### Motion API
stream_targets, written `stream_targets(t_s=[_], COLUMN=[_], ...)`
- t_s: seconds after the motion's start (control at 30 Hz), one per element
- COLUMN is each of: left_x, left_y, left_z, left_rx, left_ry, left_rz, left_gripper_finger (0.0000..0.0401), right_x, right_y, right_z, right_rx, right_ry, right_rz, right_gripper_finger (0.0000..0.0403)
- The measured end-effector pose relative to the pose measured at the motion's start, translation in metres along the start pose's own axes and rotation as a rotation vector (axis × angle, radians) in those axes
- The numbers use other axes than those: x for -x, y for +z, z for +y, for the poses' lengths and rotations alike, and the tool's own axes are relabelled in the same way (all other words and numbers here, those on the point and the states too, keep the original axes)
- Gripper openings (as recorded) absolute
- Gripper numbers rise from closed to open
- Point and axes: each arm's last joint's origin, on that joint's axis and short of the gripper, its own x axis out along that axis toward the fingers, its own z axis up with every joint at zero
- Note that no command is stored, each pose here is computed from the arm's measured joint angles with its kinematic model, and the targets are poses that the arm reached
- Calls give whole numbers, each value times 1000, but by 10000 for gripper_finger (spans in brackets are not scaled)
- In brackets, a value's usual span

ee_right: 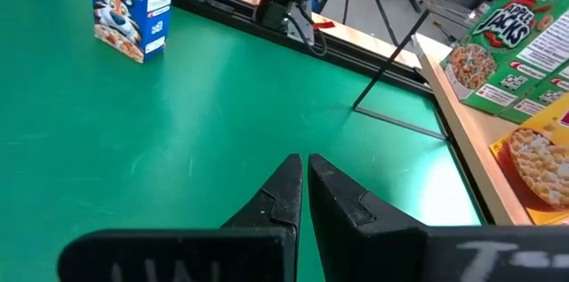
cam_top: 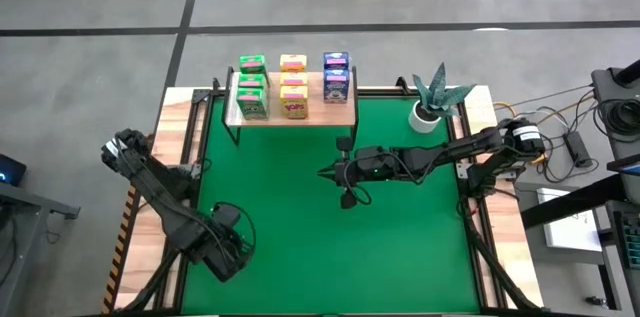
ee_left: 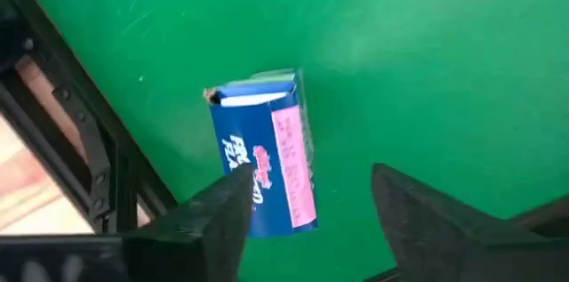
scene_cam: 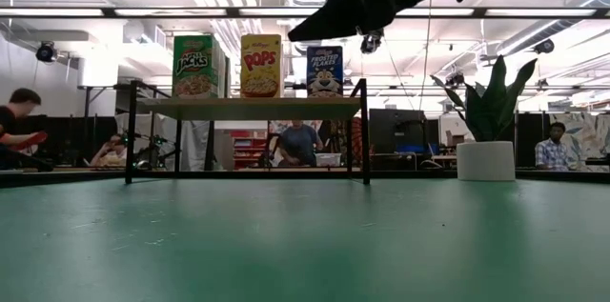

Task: Stack cereal on shelf
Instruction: Put the blue cereal box on the shelf aligned with the other blue cereal boxes

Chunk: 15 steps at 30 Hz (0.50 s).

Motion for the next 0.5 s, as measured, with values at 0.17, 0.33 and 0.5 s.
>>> stream_targets(t_s=[0.17, 0.33, 0.5], left_x=[-7, -13, -18], left_y=[-3, -6, -9], left_z=[-2, -1, -3], left_rx=[-4, -9, -16], left_ry=[52, 112, 139], left_rz=[-5, -23, -32], left_gripper_finger=[251, 256, 247], right_x=[0, 0, 0], right_y=[1, 0, -1], right_z=[2, 2, 3], right_rx=[4, 4, 5], right_ry=[4, 5, 7], right_rz=[-1, -1, 3], right_gripper_finger=[13, 13, 13])
